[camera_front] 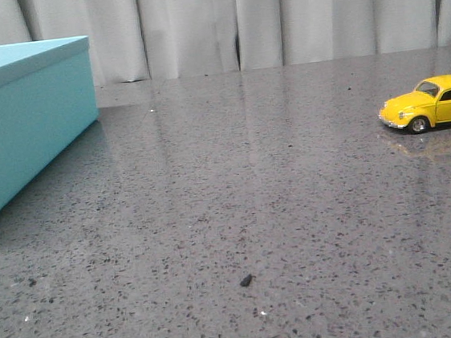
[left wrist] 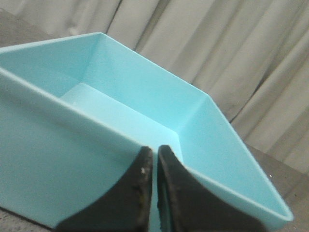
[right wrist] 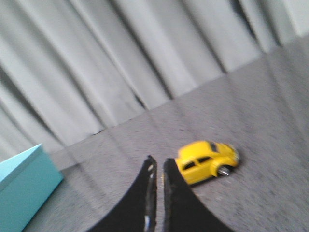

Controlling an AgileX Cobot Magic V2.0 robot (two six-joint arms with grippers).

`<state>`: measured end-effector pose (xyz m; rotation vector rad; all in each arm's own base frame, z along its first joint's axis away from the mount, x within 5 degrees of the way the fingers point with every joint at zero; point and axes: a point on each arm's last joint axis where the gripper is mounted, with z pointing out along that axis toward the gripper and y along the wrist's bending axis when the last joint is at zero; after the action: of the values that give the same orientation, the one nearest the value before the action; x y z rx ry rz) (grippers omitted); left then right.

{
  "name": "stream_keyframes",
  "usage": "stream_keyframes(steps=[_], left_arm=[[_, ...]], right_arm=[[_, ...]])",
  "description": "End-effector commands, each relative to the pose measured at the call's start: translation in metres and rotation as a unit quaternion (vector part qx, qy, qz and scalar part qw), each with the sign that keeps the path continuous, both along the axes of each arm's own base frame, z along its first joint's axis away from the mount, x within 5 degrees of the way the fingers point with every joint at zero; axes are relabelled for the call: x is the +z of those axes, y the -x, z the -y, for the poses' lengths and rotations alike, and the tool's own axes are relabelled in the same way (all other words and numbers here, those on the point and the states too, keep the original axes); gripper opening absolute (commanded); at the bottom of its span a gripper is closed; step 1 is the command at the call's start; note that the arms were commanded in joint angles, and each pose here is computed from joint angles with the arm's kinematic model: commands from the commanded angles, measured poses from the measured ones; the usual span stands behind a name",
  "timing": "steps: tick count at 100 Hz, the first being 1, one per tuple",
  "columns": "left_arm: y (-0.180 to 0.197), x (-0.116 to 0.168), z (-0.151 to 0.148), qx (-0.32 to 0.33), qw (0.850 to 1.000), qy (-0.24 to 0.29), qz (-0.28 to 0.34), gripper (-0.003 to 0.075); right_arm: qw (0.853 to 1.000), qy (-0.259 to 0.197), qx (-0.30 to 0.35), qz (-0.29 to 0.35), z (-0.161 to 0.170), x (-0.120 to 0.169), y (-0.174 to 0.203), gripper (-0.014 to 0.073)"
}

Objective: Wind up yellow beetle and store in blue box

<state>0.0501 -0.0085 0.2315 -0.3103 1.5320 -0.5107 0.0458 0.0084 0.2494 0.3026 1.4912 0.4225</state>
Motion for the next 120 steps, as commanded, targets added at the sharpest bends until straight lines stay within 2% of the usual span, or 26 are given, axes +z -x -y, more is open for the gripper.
stream_keyframes(steps=[1,9,19,28,35,45,55,67,73,80,102,120], left_arm=[[0.006,0.037,0.0,-0.002,0.999,-0.032,0.016,-0.0019],[0.006,0.061,0.001,-0.008,0.997,-0.077,-0.014,-0.0019],[-0.003,0.086,0.004,-0.024,0.987,-0.154,-0.047,-0.0019],[-0.009,0.105,0.007,-0.048,0.98,-0.185,-0.057,-0.0019],[-0.014,0.114,0.011,-0.077,0.976,-0.189,-0.075,-0.0019],[-0.021,0.118,0.017,-0.124,0.963,-0.201,-0.128,-0.0019],[-0.026,0.12,0.023,-0.155,0.955,-0.207,-0.147,-0.0019],[-0.026,0.122,0.025,-0.168,0.953,-0.209,-0.139,-0.0019],[-0.026,0.123,0.026,-0.17,0.954,-0.209,-0.136,-0.0019],[-0.026,0.123,0.026,-0.169,0.954,-0.208,-0.135,-0.0019],[-0.026,0.123,0.026,-0.168,0.955,-0.208,-0.132,-0.0019],[-0.028,0.127,0.025,-0.16,0.959,-0.204,-0.112,-0.0019]], right_arm=[[0.998,0.058,0.012,0.011,-0.003,0.043,0.005,-0.0047],[0.995,0.094,0.033,-0.03,-0.006,0.068,-0.002,-0.0047],[0.985,0.123,0.063,-0.104,-0.009,0.099,-0.025,-0.0046],[0.975,0.132,0.099,-0.148,-0.012,0.127,-0.047,-0.0045],[0.956,0.14,0.139,-0.218,-0.016,0.141,-0.069,-0.0045],[0.916,0.155,0.183,-0.321,-0.018,0.15,-0.104,-0.0045],[0.896,0.166,0.196,-0.362,-0.017,0.162,-0.135,-0.0045],[0.87,0.171,0.208,-0.412,-0.015,0.16,-0.172,-0.0045],[0.853,0.175,0.212,-0.443,-0.013,0.152,-0.19,-0.0045],[0.84,0.176,0.213,-0.466,-0.011,0.143,-0.207,-0.0045],[0.814,0.178,0.214,-0.509,-0.008,0.114,-0.237,-0.0045],[0.809,0.186,0.215,-0.515,-0.006,0.099,-0.254,-0.0045]])
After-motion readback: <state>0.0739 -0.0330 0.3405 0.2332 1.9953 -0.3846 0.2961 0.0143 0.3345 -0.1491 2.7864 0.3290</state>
